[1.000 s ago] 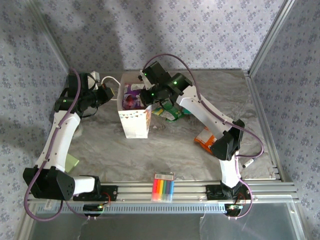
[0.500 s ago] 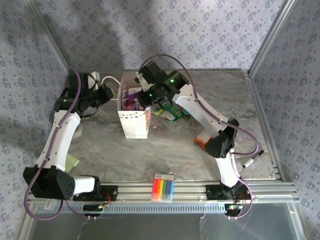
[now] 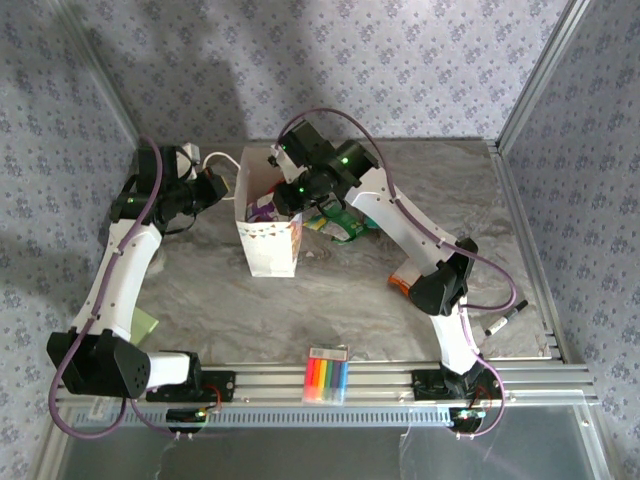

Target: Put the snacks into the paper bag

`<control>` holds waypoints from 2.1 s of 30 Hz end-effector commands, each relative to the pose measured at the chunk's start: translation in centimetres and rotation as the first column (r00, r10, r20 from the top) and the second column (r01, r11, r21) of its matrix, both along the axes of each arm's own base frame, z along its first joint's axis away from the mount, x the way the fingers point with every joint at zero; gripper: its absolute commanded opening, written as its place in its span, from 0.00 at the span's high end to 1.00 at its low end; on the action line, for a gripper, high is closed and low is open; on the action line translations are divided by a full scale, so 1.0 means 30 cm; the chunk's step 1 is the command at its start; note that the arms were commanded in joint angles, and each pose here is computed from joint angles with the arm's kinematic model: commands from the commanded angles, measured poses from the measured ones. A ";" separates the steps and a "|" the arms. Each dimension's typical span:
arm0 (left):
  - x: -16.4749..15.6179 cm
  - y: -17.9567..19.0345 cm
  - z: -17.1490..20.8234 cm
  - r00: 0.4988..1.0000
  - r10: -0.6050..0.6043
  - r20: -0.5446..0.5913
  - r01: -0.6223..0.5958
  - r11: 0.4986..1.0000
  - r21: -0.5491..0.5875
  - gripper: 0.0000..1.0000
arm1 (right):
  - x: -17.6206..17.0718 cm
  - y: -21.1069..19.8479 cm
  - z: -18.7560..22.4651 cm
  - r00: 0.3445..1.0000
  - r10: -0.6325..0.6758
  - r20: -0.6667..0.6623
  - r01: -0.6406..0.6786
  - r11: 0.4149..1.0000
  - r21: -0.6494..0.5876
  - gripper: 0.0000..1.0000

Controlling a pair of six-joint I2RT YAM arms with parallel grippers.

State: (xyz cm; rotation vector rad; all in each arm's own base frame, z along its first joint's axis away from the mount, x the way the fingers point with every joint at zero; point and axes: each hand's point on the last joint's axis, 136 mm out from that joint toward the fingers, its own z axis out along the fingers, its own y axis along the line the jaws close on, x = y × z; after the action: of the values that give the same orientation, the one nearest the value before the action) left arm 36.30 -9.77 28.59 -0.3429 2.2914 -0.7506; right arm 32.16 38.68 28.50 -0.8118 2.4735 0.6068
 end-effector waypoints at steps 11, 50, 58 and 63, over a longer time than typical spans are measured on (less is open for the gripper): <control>0.000 -0.006 0.008 1.000 -0.008 -0.010 0.008 1.000 -0.023 0.94 | -0.014 -0.018 0.041 1.000 0.002 0.027 -0.002 1.000 -0.007 0.82; -0.018 -0.066 0.070 0.998 -0.067 0.006 0.067 0.997 -0.027 0.94 | -0.123 -0.606 0.142 0.889 -0.438 0.132 0.429 0.899 0.089 0.71; -0.022 -0.083 0.053 0.997 -0.079 -0.023 0.079 0.997 -0.016 0.94 | -0.117 -0.711 0.084 0.850 -0.519 0.088 0.509 0.854 0.109 0.65; -0.027 -0.081 0.053 0.997 -0.078 -0.025 0.078 0.997 -0.004 0.93 | -0.127 -0.769 -0.010 0.826 -0.564 0.031 0.558 0.823 0.104 0.57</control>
State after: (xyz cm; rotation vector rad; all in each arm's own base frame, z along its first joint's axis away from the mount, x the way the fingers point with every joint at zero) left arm 35.78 -12.08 29.32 -0.2817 2.3422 -0.7966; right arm 28.68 16.11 29.01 -0.0924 2.4278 0.4158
